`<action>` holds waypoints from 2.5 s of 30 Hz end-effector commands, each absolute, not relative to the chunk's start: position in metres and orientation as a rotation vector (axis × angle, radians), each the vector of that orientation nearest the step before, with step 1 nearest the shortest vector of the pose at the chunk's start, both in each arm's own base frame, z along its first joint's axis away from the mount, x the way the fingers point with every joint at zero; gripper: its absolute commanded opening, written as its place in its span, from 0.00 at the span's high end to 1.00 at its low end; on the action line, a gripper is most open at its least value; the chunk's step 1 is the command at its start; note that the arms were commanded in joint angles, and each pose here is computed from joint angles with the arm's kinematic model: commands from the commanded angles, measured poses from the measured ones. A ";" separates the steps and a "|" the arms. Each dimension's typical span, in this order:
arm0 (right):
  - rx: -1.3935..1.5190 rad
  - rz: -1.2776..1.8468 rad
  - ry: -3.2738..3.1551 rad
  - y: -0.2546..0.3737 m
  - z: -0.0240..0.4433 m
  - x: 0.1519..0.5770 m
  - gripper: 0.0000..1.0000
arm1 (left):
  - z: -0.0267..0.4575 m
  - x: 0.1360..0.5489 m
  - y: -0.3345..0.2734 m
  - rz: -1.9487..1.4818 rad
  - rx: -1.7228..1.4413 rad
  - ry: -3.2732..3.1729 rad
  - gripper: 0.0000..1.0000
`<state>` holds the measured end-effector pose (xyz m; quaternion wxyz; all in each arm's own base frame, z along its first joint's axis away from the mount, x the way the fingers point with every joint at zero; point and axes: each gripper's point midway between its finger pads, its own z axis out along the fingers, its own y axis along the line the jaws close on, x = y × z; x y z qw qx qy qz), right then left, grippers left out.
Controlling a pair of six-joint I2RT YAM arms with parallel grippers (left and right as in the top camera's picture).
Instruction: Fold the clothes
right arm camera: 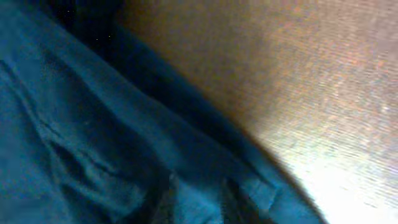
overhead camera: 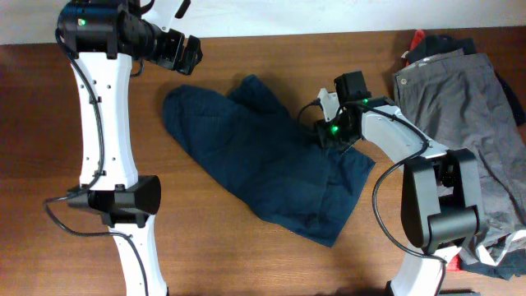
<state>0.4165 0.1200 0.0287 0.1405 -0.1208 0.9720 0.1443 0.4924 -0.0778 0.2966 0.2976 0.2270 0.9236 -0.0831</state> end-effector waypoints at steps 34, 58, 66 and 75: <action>-0.480 0.293 2.748 0.124 0.052 0.428 0.97 | 0.296 0.499 -0.076 -0.231 0.585 2.440 0.01; -1.556 0.612 2.515 0.348 0.170 0.177 0.96 | 0.352 0.515 0.093 0.046 0.008 2.301 0.01; -1.742 0.808 2.347 0.382 0.184 0.131 0.96 | 0.352 0.515 0.096 0.050 0.000 2.301 0.01; -1.961 0.840 2.123 0.403 0.207 0.081 0.93 | 0.352 0.515 0.096 0.052 0.002 2.302 0.01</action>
